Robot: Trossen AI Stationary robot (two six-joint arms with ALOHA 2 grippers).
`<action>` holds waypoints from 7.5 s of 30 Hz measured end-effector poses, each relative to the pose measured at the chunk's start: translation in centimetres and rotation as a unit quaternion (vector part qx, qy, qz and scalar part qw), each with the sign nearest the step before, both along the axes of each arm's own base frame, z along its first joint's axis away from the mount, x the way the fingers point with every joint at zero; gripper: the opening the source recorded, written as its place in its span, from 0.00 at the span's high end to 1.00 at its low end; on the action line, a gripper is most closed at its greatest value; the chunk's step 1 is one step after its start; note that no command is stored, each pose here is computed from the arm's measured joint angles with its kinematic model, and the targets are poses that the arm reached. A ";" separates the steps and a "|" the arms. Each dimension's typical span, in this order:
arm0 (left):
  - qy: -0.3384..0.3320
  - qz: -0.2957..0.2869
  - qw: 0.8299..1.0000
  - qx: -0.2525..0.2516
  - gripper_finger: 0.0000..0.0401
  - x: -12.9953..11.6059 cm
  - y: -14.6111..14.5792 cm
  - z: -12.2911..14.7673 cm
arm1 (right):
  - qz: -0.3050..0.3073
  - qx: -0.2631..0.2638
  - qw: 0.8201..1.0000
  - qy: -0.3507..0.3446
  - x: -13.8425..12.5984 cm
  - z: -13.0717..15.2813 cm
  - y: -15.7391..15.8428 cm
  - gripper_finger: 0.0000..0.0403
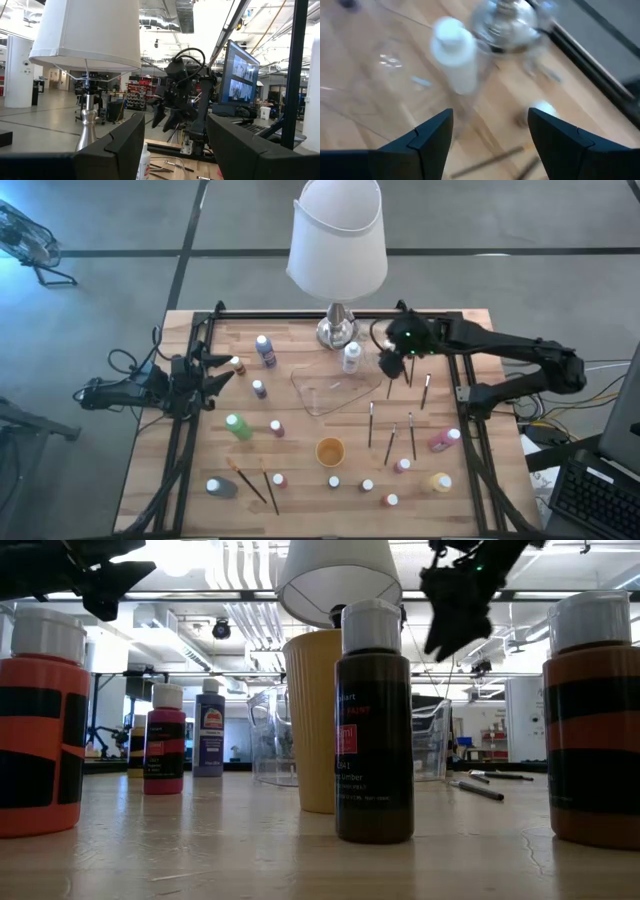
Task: Pick & Place Paint Supplies
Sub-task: Put the black paint brush into the yellow cup
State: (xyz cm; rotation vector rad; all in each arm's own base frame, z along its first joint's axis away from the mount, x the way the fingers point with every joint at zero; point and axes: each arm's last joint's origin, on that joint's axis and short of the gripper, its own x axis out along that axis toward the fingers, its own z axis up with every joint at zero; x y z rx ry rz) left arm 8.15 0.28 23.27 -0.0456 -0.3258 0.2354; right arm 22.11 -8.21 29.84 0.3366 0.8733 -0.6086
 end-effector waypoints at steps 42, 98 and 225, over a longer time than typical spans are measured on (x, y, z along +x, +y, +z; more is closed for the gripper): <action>0.000 0.000 1.000 0.000 0.46 0.0 0.0 0.0 | -0.374 0.091 0.919 0.085 -5.8 -9.0 -10.5 0.53; 0.000 0.000 1.000 0.000 0.46 0.0 0.0 0.0 | -0.419 0.161 0.886 0.113 -6.2 -15.0 -13.5 0.72; 0.000 0.000 1.000 0.000 0.46 0.0 0.0 0.0 | 0.037 -0.111 0.935 -0.335 -4.0 3.9 9.6 0.98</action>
